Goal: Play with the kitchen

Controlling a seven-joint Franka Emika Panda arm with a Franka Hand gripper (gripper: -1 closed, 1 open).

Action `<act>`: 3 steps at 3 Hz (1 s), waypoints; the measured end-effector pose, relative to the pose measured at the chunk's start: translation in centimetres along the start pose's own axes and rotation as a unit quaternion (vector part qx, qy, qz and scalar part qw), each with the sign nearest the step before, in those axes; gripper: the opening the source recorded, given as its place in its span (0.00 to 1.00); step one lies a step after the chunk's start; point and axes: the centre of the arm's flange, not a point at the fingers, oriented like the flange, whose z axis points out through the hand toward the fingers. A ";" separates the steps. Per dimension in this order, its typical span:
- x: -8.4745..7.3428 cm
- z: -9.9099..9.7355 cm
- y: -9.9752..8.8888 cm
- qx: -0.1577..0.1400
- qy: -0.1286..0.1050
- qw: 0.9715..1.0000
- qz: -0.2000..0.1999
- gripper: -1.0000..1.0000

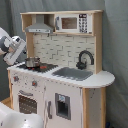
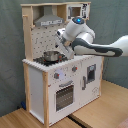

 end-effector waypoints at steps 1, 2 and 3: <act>0.0 -0.2 1.3 0.039 -0.026 0.999 0.020 1.00; 0.0 0.2 3.7 0.072 -0.055 0.995 0.040 1.00; 0.5 1.7 4.5 0.103 -0.074 0.991 0.048 1.00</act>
